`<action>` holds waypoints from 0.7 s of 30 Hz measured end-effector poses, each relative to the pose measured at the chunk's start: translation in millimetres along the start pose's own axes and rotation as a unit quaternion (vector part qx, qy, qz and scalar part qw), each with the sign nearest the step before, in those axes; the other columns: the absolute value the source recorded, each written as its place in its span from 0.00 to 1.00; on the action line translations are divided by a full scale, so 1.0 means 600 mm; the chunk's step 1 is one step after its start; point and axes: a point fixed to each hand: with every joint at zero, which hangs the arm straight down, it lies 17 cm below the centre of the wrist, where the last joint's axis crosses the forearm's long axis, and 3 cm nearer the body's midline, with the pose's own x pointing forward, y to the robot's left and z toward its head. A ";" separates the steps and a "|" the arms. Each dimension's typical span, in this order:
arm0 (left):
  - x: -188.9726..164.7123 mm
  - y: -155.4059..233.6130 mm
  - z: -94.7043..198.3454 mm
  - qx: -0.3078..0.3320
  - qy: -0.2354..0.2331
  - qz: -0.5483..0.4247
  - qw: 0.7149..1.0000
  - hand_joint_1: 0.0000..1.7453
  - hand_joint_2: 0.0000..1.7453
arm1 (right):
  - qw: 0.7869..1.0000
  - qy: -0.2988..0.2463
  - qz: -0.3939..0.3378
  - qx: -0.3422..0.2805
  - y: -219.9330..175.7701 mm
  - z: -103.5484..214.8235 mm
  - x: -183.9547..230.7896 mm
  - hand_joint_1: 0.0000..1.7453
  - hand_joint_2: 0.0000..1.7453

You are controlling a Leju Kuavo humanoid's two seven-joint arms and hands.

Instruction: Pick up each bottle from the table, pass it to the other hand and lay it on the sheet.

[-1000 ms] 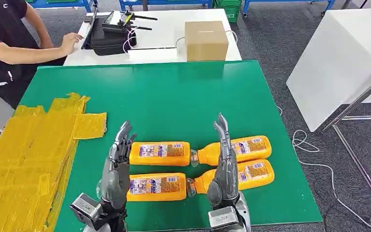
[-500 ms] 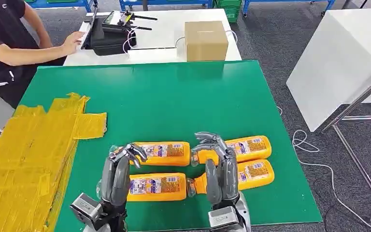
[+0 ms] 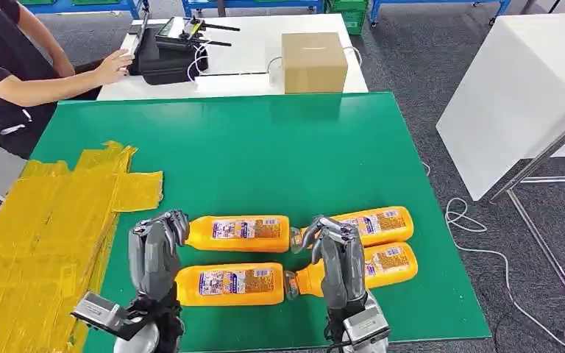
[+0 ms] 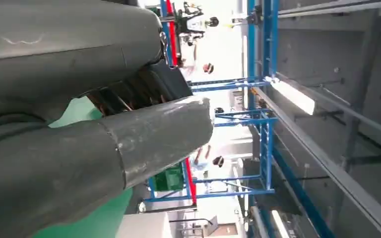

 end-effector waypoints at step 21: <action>-0.044 0.047 0.005 0.015 0.030 0.010 0.999 0.00 0.00 | 0.965 0.139 0.180 0.132 0.054 0.060 -0.158 0.00 1.00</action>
